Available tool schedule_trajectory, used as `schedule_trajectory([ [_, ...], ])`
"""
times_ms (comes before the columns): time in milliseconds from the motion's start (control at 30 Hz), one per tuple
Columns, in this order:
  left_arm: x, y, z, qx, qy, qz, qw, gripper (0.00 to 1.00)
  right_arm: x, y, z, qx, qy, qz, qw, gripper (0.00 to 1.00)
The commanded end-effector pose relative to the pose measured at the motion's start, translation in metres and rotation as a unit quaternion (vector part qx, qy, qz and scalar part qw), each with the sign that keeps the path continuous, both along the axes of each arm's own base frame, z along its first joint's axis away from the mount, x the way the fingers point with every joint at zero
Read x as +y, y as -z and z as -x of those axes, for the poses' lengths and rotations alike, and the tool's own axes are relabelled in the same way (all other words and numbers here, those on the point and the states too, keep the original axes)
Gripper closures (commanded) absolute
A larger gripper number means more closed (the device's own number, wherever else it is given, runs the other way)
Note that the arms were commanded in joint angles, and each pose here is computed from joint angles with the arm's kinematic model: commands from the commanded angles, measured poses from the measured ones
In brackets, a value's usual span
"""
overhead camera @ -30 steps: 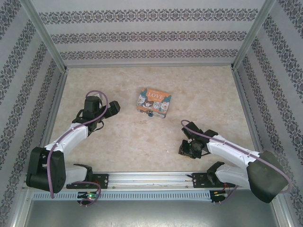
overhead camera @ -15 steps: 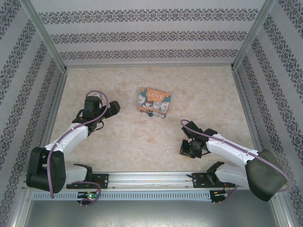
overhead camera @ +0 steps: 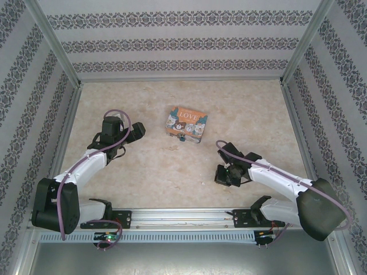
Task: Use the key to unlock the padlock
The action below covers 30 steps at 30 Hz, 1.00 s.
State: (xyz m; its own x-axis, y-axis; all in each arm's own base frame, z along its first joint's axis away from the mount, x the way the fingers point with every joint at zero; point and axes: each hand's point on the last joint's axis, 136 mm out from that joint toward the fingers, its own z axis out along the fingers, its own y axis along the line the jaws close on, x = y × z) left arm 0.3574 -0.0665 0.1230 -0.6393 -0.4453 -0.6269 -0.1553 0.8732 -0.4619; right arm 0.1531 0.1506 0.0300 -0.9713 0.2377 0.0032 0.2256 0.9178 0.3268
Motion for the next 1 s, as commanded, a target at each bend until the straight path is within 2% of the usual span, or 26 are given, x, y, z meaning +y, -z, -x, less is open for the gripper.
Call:
schedule_trajectory([
  [0,0.007,-0.023,-0.005,-0.028,0.000,-0.008,1.000,0.01,0.003,-0.016,-0.012,-0.034,-0.021,-0.001,0.999,1.00],
  [233,-0.010,-0.063,-0.005,-0.080,0.057,0.029,0.995,0.01,0.018,-0.054,-0.047,-0.128,-0.084,-0.025,0.988,1.00],
  [400,-0.037,-0.113,0.002,-0.139,0.144,0.073,0.977,0.01,0.041,-0.100,-0.078,-0.230,-0.139,-0.074,0.960,1.00],
  [500,-0.060,-0.145,0.012,-0.173,0.212,0.114,0.955,0.02,0.062,-0.139,-0.098,-0.317,-0.176,-0.120,0.924,1.00],
  [700,-0.098,-0.205,0.035,-0.233,0.338,0.211,0.887,0.21,0.099,-0.218,-0.121,-0.467,-0.239,-0.215,0.824,1.00],
  [833,-0.112,-0.230,0.046,-0.254,0.390,0.258,0.847,0.31,0.120,-0.253,-0.127,-0.490,-0.276,-0.269,0.782,1.00],
  [967,-0.129,-0.246,0.055,-0.262,0.431,0.275,0.819,0.37,0.139,-0.281,-0.128,-0.490,-0.299,-0.327,0.750,1.00],
])
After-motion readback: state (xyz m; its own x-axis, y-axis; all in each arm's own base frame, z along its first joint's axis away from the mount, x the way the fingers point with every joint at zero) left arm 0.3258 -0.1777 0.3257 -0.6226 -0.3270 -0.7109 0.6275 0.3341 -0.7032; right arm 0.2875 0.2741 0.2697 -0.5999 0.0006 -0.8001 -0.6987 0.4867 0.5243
